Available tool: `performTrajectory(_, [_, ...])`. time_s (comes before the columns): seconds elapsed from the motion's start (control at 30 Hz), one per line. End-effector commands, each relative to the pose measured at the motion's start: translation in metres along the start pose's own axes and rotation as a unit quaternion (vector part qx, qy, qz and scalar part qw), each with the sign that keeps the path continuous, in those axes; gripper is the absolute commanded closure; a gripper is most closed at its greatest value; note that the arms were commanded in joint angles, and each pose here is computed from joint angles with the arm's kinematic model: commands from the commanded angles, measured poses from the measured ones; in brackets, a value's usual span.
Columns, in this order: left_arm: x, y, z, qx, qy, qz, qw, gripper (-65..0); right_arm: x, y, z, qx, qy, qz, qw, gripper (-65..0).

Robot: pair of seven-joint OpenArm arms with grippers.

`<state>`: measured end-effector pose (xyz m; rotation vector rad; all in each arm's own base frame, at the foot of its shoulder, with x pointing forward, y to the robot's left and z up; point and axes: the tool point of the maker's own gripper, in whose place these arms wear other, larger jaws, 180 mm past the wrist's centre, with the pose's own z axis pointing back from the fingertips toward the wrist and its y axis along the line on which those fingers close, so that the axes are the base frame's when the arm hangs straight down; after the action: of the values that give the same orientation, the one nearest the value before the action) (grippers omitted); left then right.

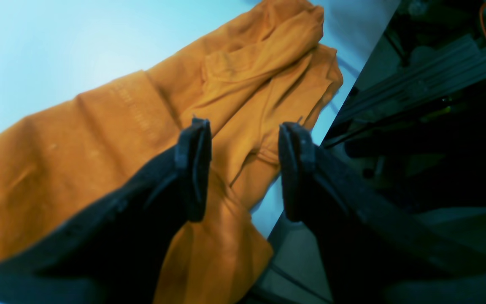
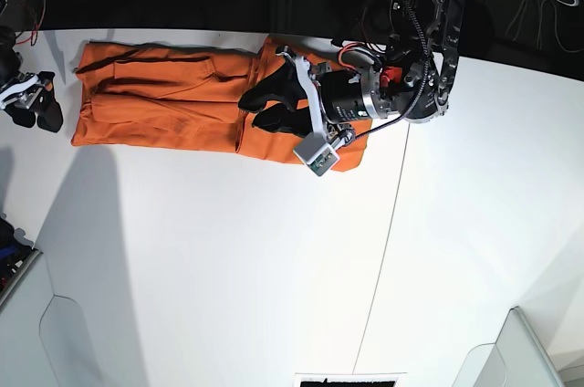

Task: Layout the t-shirt on the table in an organized manner, then fold the t-shirt properly
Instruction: 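Fold the strip end with the left gripper toward the right gripper, then fold the other strip end with the right gripper onto the bundle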

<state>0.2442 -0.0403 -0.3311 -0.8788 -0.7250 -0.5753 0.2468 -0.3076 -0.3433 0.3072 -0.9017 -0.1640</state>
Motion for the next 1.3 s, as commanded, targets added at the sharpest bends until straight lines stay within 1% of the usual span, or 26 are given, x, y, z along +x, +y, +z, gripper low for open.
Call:
performTrajectory(0.0, [0.016,-0.002,0.004,-0.004,-0.028,-0.007,1.000,-28.6,0.010,0.000,0.004,0.004,-0.017,0.006,0.9998,-39.7])
performTrajectory(0.13, [0.017,0.016,0.017,0.022,-0.034,0.003,0.999,-28.6,-0.015,0.001,-0.003,0.011,0.008,-0.008,0.9999,-39.7])
performTrajectory(0.3, [0.022,0.038,0.040,0.049,-0.059,0.030,0.997,-28.6,-0.040,0.009,-0.028,0.033,0.037,-0.032,0.9983,-39.7])
performTrajectory(0.47, [0.025,0.058,0.063,0.077,-0.080,0.048,0.993,-28.6,-0.049,0.038,-0.050,0.072,0.053,-0.032,0.9955,-39.7])
performTrajectory(0.53, [0.023,0.065,0.071,0.088,-0.079,0.048,0.992,-28.6,-0.053,0.051,-0.057,0.087,0.058,-0.032,0.9940,-39.7])
performTrajectory(0.67, [0.019,0.075,0.084,0.104,-0.064,0.038,0.992,-28.6,-0.066,0.070,-0.066,0.103,0.069,-0.039,0.9915,-39.4])
performTrajectory(0.7, [0.018,0.077,0.087,0.107,-0.061,0.035,0.992,-28.6,-0.068,0.073,-0.067,0.105,0.069,-0.043,0.9912,-36.9])
performTrajectory(0.73, [0.017,0.078,0.089,0.109,-0.057,0.032,0.992,-28.6,-0.069,0.075,-0.068,0.106,0.068,-0.046,0.9909,-30.7])
performTrajectory(0.77, [0.017,0.080,0.091,0.112,-0.054,0.030,0.992,-28.6,-0.070,0.076,-0.069,0.108,0.068,-0.048,0.9907,-21.5])
performTrajectory(0.83, [0.016,0.083,0.095,0.117,-0.049,0.026,0.992,-28.6,-0.068,0.076,-0.068,0.107,0.066,-0.049,0.9909,0.0])
performTrajectory(0.93, [0.014,0.090,0.104,0.129,-0.044,0.022,0.990,-28.6,-0.056,0.065,-0.065,0.094,0.047,-0.052,0.9931,0.0])
performTrajectory(1.13, [0.010,0.111,0.128,0.172,-0.034,0.020,0.984,-28.6,-0.013,0.019,-0.047,0.039,-0.017,-0.065,0.9970,0.0])
performTrajectory(1.2, [0.000,0.116,0.127,0.174,-0.023,0.034,0.984,-28.6,0.002,0.009,-0.039,0.036,-0.035,-0.066,0.9966,0.0])
performTrajectory(1.27, [-0.014,0.117,0.119,0.160,-0.013,0.058,0.985,-28.6,0.013,0.005,-0.032,0.040,-0.042,-0.059,0.9965,0.0])
